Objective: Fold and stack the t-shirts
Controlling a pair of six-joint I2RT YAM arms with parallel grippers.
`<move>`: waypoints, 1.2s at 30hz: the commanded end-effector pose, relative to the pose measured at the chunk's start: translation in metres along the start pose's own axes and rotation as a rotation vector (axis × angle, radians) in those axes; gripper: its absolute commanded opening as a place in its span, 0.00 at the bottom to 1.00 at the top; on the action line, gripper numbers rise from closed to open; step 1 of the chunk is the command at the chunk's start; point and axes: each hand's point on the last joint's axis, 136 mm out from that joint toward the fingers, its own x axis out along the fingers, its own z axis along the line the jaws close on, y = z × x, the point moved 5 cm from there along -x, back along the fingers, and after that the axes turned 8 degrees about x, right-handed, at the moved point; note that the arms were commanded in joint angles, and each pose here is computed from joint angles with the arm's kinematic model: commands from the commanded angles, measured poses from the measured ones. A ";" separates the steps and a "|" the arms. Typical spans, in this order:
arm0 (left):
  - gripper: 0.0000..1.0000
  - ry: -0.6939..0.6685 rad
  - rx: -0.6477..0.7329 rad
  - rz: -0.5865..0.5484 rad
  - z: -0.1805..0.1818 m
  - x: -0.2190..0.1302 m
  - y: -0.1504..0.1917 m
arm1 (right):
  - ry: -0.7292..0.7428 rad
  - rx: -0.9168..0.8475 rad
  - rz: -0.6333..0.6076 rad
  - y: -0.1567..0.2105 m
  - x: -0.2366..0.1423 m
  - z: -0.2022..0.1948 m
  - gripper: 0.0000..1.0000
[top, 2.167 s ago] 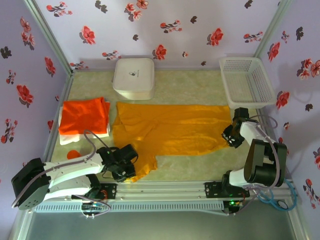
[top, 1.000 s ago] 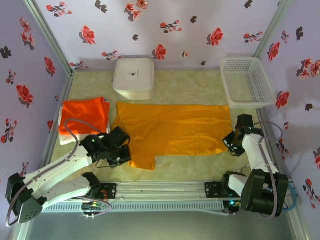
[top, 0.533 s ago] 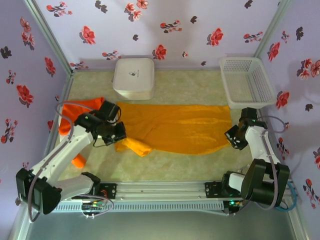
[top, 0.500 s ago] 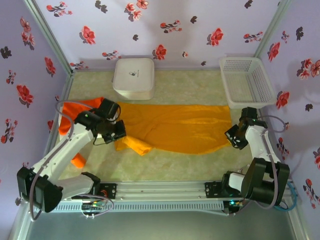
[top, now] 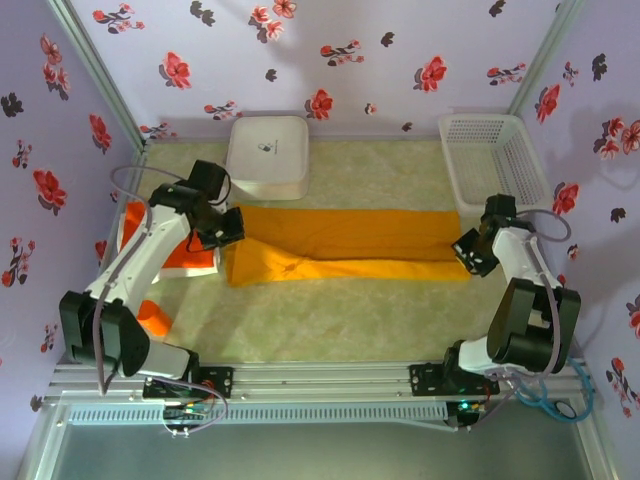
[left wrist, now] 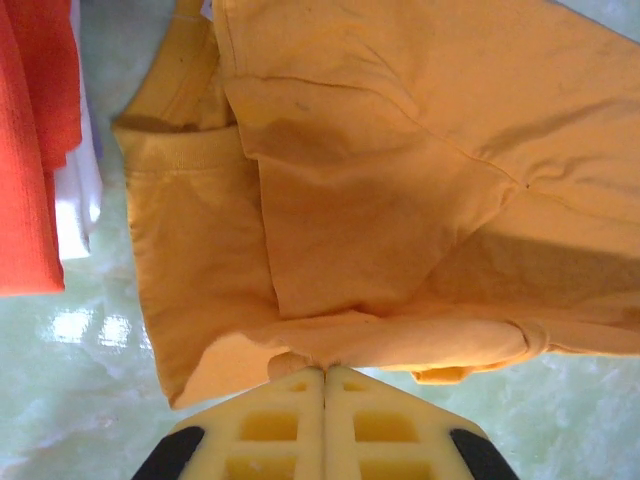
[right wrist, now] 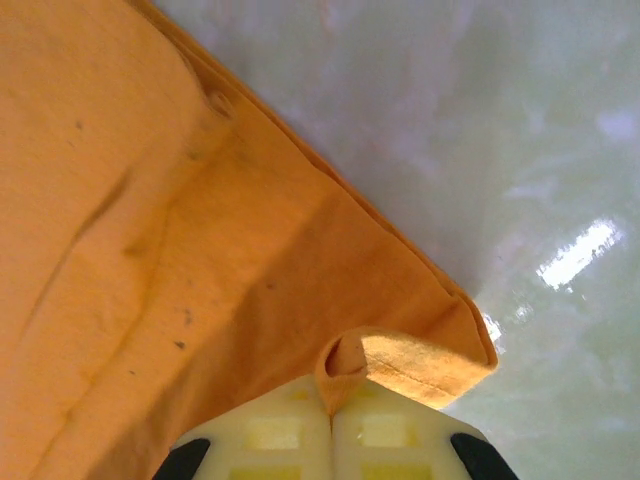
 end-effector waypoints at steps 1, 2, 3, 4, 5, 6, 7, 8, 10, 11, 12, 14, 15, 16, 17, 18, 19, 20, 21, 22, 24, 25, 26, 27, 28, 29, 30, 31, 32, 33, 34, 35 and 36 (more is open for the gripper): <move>0.00 0.001 0.054 -0.010 0.000 0.003 -0.014 | -0.028 -0.016 -0.039 -0.017 -0.002 0.014 0.00; 0.00 -0.002 0.059 -0.006 0.000 0.005 -0.016 | -0.034 -0.018 -0.036 -0.018 -0.001 0.016 0.00; 0.00 -0.003 0.063 -0.003 0.000 0.007 -0.018 | -0.041 -0.021 -0.030 -0.019 0.001 0.019 0.00; 0.00 -0.006 0.068 0.002 0.000 0.009 -0.021 | -0.046 -0.023 -0.022 -0.021 0.003 0.021 0.00; 0.00 -0.007 0.074 0.002 0.000 0.011 -0.022 | -0.052 -0.024 -0.017 -0.022 0.005 0.024 0.00; 0.00 -0.007 0.077 0.002 0.000 0.012 -0.024 | -0.054 -0.024 -0.010 -0.022 0.008 0.025 0.00; 0.00 -0.010 0.077 0.003 0.001 0.013 -0.026 | -0.062 -0.025 -0.008 -0.023 0.009 0.027 0.00; 0.00 -0.013 0.077 0.004 0.002 0.015 -0.027 | -0.068 -0.027 -0.004 -0.024 0.011 0.029 0.00; 0.00 -0.021 0.082 0.006 0.005 0.018 -0.030 | -0.070 -0.030 0.002 -0.025 0.015 0.032 0.00; 0.00 -0.024 0.082 0.010 0.006 0.019 -0.032 | -0.071 -0.030 0.008 -0.025 0.017 0.034 0.00; 0.00 -0.027 0.082 0.015 0.007 0.021 -0.032 | -0.070 -0.034 0.017 -0.024 0.020 0.035 0.00; 0.00 -0.029 0.086 0.018 0.008 0.025 -0.035 | -0.071 -0.035 0.024 -0.025 0.023 0.037 0.00; 0.00 -0.029 0.088 0.019 0.007 0.026 -0.036 | -0.074 -0.037 0.026 -0.025 0.024 0.038 0.00; 0.00 -0.030 0.089 0.021 0.007 0.027 -0.037 | -0.076 -0.036 0.025 -0.025 0.024 0.039 0.00; 0.00 -0.030 0.091 0.022 0.007 0.028 -0.038 | -0.077 -0.036 0.025 -0.025 0.025 0.040 0.00; 0.00 -0.031 0.094 0.024 0.007 0.030 -0.039 | -0.079 -0.035 0.025 -0.025 0.026 0.040 0.00; 0.00 -0.032 0.093 0.027 0.008 0.031 -0.040 | -0.082 -0.033 0.023 -0.026 0.025 0.041 0.00; 0.00 -0.032 0.092 0.027 0.008 0.033 -0.040 | -0.083 -0.032 0.022 -0.027 0.025 0.042 0.02; 0.00 -0.032 0.091 0.026 0.007 0.034 -0.041 | -0.078 -0.033 0.023 -0.027 0.026 0.042 0.04; 0.00 -0.032 0.090 0.028 0.007 0.035 -0.042 | -0.076 -0.032 0.024 -0.027 0.026 0.042 0.06; 0.00 -0.032 0.088 0.028 0.006 0.037 -0.045 | -0.085 -0.037 0.026 -0.028 0.026 0.044 0.14; 0.00 -0.032 0.087 0.028 0.006 0.038 -0.045 | -0.094 -0.041 0.027 -0.027 0.026 0.046 0.18; 0.00 -0.030 0.085 0.025 0.006 0.039 -0.047 | -0.100 -0.044 0.027 -0.027 0.025 0.047 0.25; 0.00 -0.030 0.085 0.025 0.006 0.040 -0.048 | -0.105 -0.047 0.025 -0.027 0.024 0.048 0.32; 0.00 -0.030 0.083 0.026 0.006 0.040 -0.048 | -0.113 -0.051 0.023 -0.027 0.022 0.049 0.37; 0.00 -0.030 0.086 0.025 0.005 0.041 -0.049 | -0.127 -0.056 0.019 -0.026 0.020 0.051 0.43; 0.00 -0.030 0.086 0.027 0.005 0.042 -0.050 | -0.140 -0.058 0.017 -0.025 0.017 0.051 0.48; 0.00 -0.030 0.088 0.026 0.005 0.042 -0.051 | -0.152 -0.064 0.013 -0.024 0.014 0.053 0.52; 0.00 -0.031 0.092 0.026 0.005 0.042 -0.051 | -0.162 -0.067 0.012 -0.022 0.011 0.053 0.54; 0.00 -0.030 0.094 0.027 0.005 0.043 -0.053 | -0.171 -0.070 0.011 -0.021 0.008 0.054 0.54; 0.00 -0.030 0.096 0.027 0.005 0.043 -0.053 | -0.176 -0.072 0.014 -0.019 0.007 0.054 0.54; 0.00 -0.030 0.100 0.027 0.004 0.043 -0.054 | -0.189 -0.076 0.019 -0.017 0.004 0.056 0.54; 0.00 -0.031 0.102 0.030 0.004 0.044 -0.055 | -0.197 -0.077 0.024 -0.014 0.003 0.056 0.54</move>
